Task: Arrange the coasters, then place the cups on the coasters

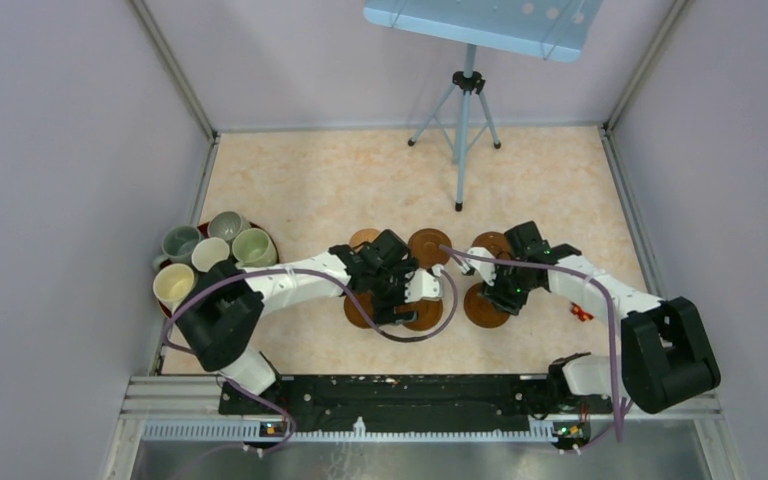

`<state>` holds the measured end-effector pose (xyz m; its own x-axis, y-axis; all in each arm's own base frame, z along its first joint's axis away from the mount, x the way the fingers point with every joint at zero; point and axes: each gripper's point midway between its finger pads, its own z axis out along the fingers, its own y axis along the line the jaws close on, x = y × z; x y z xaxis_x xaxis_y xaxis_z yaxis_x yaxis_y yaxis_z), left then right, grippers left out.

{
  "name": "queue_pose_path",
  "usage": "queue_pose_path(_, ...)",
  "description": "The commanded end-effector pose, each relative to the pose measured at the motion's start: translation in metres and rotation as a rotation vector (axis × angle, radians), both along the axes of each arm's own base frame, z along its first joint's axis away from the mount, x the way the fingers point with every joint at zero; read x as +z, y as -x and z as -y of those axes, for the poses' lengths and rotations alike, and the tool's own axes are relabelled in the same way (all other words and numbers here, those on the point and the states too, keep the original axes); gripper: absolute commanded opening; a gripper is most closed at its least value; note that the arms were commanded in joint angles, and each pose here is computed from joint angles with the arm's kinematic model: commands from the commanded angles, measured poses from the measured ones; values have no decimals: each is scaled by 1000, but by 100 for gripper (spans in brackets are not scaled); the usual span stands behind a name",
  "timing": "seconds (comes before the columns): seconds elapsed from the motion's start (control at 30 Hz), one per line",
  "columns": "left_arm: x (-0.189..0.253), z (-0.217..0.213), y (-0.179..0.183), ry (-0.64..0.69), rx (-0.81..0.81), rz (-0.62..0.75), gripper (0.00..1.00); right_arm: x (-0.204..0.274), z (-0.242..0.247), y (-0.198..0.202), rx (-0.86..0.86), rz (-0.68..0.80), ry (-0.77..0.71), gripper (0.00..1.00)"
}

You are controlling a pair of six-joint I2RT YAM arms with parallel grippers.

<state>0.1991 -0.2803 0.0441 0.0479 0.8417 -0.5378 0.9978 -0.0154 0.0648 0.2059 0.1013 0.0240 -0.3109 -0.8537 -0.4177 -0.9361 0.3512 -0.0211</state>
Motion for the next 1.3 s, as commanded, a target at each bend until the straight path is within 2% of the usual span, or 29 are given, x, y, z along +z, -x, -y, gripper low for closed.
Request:
queue_pose_path(0.0, 4, 13, -13, 25, -13, 64, 94, -13, 19, 22, -9, -75, 57, 43)
queue_pose_path(0.77, -13, 45, -14, 29, -39, 43, 92, -13, 40, 27, -40, -90, 65, 40)
queue_pose_path(0.87, -14, 45, -14, 27, -36, 41, 91, -10, 37, 24, -46, -87, 53, 44)
queue_pose_path(0.97, -8, 44, -16, 26, -24, 48, 92, -4, 33, 21, -52, -82, 33, 53)
queue_pose_path(1.13, 27, 50, -21, 74, 24, 58, 98, 17, 22, 4, -76, -33, -22, 62)
queue_pose_path(1.27, 48, 49, -25, 98, 41, 72, 99, 36, 10, -5, -85, -29, -85, 66)
